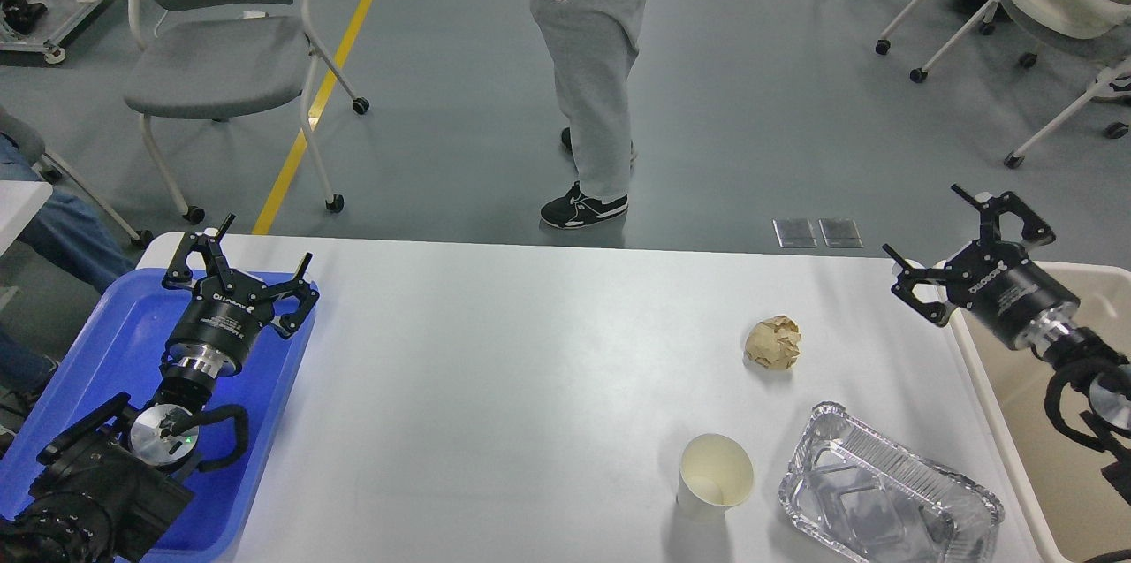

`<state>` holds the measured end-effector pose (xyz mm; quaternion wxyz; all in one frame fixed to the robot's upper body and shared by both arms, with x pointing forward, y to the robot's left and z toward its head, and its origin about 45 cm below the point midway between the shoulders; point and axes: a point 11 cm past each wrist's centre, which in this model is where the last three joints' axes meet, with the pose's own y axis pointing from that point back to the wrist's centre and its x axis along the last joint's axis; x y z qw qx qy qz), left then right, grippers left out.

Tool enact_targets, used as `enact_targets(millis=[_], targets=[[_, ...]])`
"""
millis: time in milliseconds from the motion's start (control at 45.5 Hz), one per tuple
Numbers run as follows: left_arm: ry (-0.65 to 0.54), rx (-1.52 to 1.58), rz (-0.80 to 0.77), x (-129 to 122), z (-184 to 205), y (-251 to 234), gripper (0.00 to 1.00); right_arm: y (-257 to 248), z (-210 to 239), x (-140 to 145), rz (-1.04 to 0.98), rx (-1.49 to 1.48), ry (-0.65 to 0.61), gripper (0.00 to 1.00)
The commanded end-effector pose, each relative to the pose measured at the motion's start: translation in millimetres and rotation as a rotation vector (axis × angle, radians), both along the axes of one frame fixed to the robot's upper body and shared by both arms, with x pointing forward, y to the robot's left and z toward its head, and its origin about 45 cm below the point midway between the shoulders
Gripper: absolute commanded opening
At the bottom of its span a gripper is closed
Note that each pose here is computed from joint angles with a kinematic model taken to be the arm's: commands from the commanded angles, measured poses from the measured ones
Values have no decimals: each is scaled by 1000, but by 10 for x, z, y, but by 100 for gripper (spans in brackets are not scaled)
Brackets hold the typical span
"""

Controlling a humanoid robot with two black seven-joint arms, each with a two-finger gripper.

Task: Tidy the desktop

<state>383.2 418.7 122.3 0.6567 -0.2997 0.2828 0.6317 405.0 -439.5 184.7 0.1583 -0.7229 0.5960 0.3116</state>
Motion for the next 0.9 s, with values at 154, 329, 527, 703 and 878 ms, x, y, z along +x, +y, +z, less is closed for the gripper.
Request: enact_targets(millis=[154,329,527,703,878], targets=[[0,0,0,0,-1,0,100,-499,1119,223,-5,-237,-103,100],[0,-1,-1,0,-4,-8,100,-698,1574,194,4,-367,-125,100],[-1,-2,-2,2,-2,-12,100,-645,1768,36,85,-457,-114,100],[-1,-1,1,0,1,1,100,-516,1788,-161,179,-522,-73,100],[-2,-1,0,2,3,-2,100,-261,1850,-344,317,-671,-54,100]])
